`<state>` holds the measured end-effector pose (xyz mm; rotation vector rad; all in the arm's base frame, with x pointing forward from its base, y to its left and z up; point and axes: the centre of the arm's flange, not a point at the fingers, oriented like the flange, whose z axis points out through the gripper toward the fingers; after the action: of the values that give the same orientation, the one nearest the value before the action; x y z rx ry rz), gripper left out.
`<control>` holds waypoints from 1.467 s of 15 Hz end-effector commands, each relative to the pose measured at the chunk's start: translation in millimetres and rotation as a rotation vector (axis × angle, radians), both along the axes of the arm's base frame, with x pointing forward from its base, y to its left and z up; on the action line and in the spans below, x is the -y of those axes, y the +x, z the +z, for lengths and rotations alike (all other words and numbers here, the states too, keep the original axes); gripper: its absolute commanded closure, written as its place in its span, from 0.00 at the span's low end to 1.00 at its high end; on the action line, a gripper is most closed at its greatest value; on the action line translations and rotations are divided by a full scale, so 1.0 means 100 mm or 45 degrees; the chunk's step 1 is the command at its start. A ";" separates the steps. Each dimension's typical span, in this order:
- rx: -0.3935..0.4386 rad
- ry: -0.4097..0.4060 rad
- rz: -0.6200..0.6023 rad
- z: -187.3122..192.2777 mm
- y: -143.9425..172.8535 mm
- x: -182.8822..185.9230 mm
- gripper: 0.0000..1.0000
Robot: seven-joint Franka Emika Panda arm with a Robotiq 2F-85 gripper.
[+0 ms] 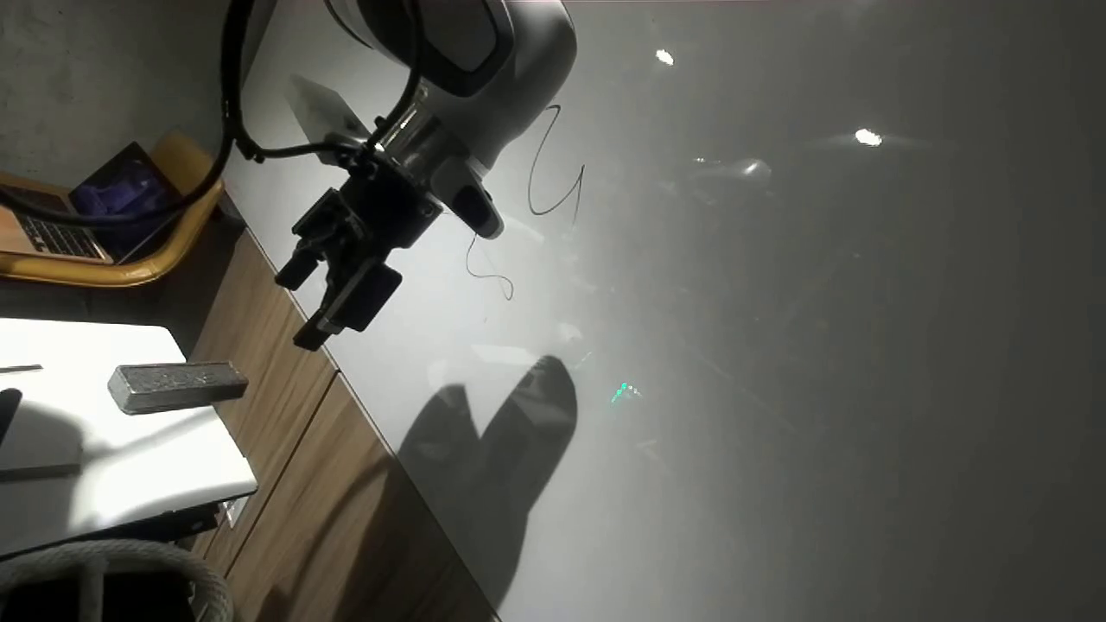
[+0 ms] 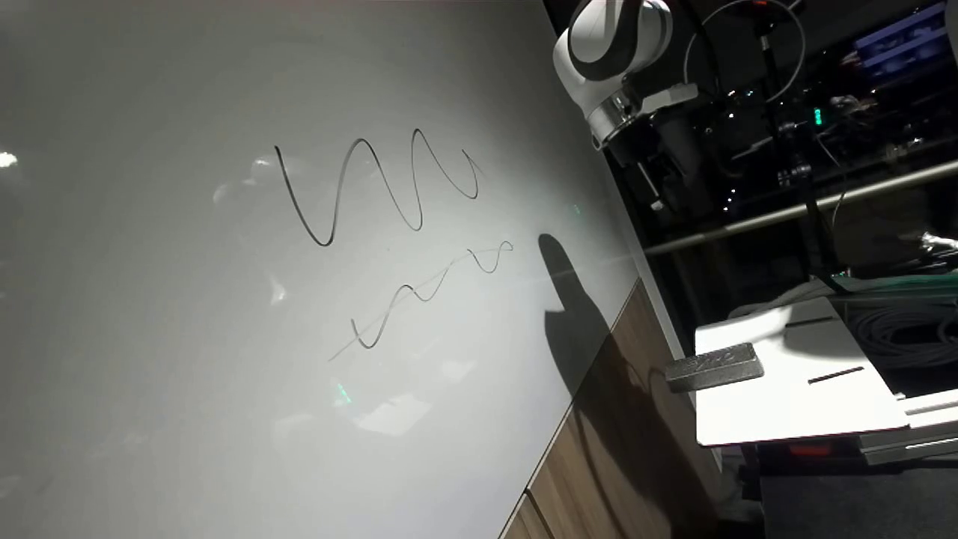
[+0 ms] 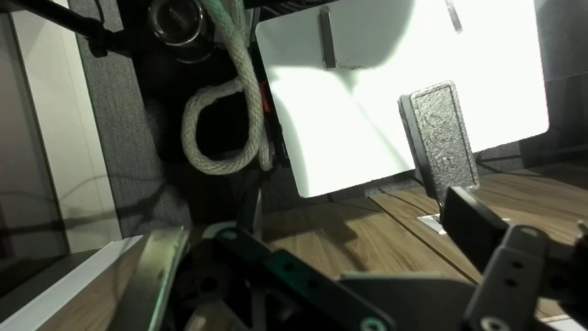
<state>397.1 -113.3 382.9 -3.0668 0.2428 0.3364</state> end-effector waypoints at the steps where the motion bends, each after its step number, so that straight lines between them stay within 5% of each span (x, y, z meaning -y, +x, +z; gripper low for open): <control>1: 0.094 -0.059 0.048 -0.09 0.06 -0.21 0.00; 7: 0.265 -0.129 0.144 -0.40 0.14 -0.82 0.00; 13: 0.250 -0.205 0.191 -0.79 -0.42 -1.75 0.00; 22: 0.178 -0.230 0.204 -0.95 -0.40 -1.84 0.00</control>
<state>357.2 71.2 288.4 -3.2782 0.0226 0.1097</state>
